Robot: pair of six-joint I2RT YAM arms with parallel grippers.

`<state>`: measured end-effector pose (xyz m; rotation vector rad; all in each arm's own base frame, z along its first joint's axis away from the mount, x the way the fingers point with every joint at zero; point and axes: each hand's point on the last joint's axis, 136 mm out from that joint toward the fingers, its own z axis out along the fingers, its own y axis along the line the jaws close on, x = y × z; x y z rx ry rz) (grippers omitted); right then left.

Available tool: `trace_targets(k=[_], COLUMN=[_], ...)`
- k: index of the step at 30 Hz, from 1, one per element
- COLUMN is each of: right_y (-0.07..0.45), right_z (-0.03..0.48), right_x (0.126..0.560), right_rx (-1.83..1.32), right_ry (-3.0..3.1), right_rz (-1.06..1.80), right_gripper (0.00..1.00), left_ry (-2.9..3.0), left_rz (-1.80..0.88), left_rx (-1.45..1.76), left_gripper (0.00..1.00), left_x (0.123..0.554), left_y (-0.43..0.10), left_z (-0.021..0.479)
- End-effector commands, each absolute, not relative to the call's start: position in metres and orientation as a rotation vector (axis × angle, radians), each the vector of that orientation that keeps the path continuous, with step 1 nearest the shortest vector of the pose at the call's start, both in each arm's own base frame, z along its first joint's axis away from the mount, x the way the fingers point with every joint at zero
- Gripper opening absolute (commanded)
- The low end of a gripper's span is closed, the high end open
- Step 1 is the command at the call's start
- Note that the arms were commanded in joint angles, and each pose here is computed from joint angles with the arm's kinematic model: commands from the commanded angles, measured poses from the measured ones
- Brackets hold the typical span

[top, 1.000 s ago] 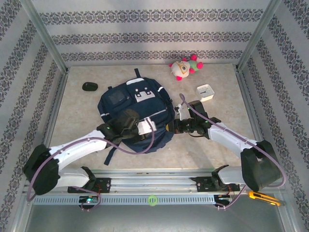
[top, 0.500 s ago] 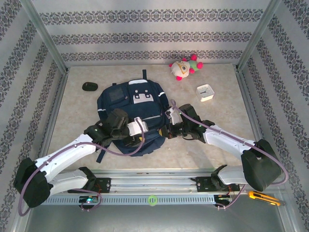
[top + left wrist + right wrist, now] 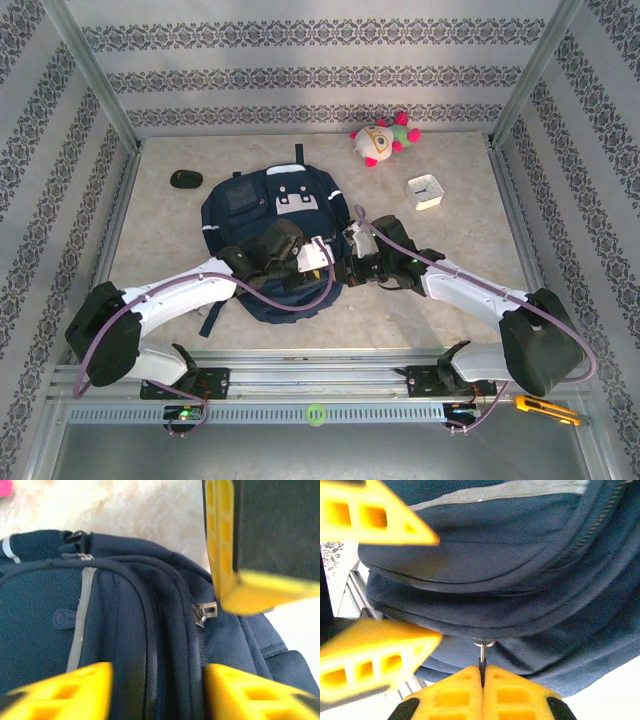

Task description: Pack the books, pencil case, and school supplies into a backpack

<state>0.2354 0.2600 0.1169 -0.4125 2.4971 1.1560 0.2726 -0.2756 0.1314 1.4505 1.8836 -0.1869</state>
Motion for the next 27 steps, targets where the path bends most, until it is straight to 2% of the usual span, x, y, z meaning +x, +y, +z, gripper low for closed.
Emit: trace_targets(k=[1,6,21,26,27], right_y=[0.240,0.218,0.195,0.223,0.229], right_z=[0.108,0.101,0.110,0.136,0.141], right_x=[0.251,0.276,0.371,0.362,0.354], right_rx=[-0.311,-0.185,0.069,-0.147,-0.225], right_ry=[2.506,2.489,2.285,2.185,2.173], right_rz=[1.042,0.923,0.936,1.113,1.147], right_gripper=[0.00,0.00,0.00,0.00,0.04], left_ry=[1.857,1.798,1.656,1.665,1.667], left_rz=[-0.218,-0.416,-0.570,-0.505,-0.504], left_rx=[1.462,1.477,1.521,1.503,1.492], left_gripper=[0.10,0.00,0.00,0.00,0.00], left_x=[0.267,0.240,0.197,0.205,0.207], left_y=[-0.261,-0.252,-0.237,-0.231,-0.230], left_z=[0.142,0.163,0.189,0.189,0.189])
